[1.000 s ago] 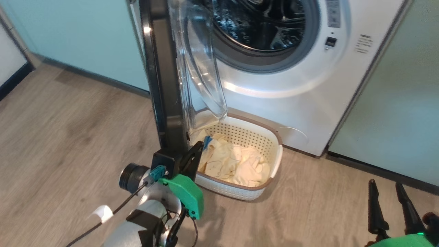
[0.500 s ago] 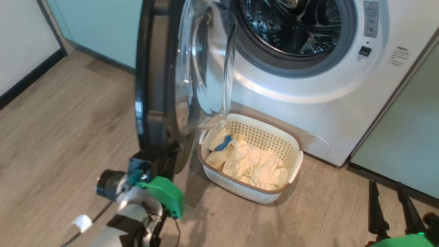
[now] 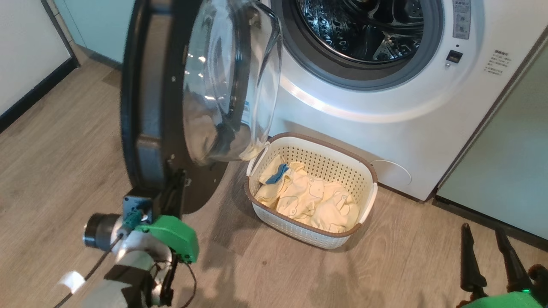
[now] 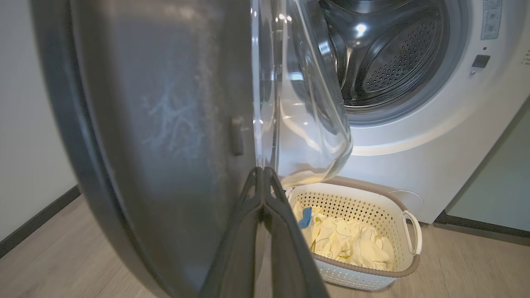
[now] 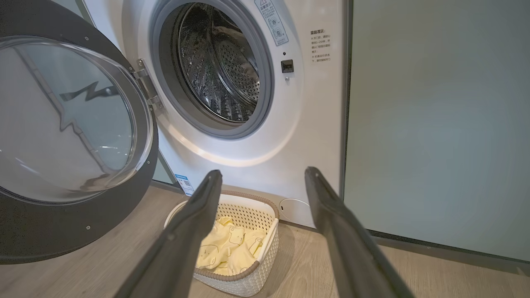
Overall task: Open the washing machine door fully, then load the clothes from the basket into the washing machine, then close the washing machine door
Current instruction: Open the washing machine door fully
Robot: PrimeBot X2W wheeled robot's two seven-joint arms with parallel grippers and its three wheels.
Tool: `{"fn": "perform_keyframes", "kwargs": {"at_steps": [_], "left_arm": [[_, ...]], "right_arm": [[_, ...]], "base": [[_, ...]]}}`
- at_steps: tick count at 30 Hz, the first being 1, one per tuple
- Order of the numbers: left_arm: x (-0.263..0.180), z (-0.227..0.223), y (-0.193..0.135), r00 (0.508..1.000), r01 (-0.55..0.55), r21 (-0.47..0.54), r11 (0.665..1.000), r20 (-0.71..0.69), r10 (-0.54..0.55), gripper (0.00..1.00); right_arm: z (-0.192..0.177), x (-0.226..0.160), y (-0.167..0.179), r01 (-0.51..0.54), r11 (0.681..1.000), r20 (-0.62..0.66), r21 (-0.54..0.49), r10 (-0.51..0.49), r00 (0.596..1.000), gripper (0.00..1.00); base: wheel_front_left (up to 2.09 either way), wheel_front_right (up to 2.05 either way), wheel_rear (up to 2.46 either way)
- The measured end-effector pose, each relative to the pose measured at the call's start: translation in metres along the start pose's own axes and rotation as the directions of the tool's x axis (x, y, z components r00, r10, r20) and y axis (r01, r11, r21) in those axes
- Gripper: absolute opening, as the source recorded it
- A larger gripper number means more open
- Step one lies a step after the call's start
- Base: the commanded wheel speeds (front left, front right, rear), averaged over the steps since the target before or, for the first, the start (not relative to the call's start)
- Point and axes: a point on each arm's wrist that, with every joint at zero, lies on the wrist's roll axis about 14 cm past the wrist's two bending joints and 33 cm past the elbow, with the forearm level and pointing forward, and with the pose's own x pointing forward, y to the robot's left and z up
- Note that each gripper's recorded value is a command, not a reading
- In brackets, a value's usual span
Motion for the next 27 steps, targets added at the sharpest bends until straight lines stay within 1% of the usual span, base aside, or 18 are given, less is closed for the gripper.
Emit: {"fn": "perform_keyframes", "kwargs": {"at_steps": [7, 15, 27], "left_arm": [[0.002, -0.014, 0.028, 0.996, -0.079, 0.016, 0.997, -0.036, 0.08, 0.0], [0.012, -0.017, 0.05, 0.99, -0.135, 0.036, 0.99, -0.046, 0.136, 0.0], [0.039, 0.005, 0.08, 0.98, -0.2, 0.096, 0.975, 0.013, 0.2, 0.0]], "right_arm": [[-0.003, 0.0, -0.003, 0.005, 1.0, -0.009, -0.013, -0.005, 1.0, 1.0], [-0.009, 0.005, -0.007, 0.007, 1.0, -0.024, -0.023, -0.008, 1.0, 1.0], [-0.025, 0.022, -0.009, -0.012, 0.999, -0.058, -0.04, 0.01, 0.998, 1.0]], "base": [[0.0, 0.0, 0.0], [0.0, 0.0, 0.0], [0.0, 0.0, 0.0]]}}
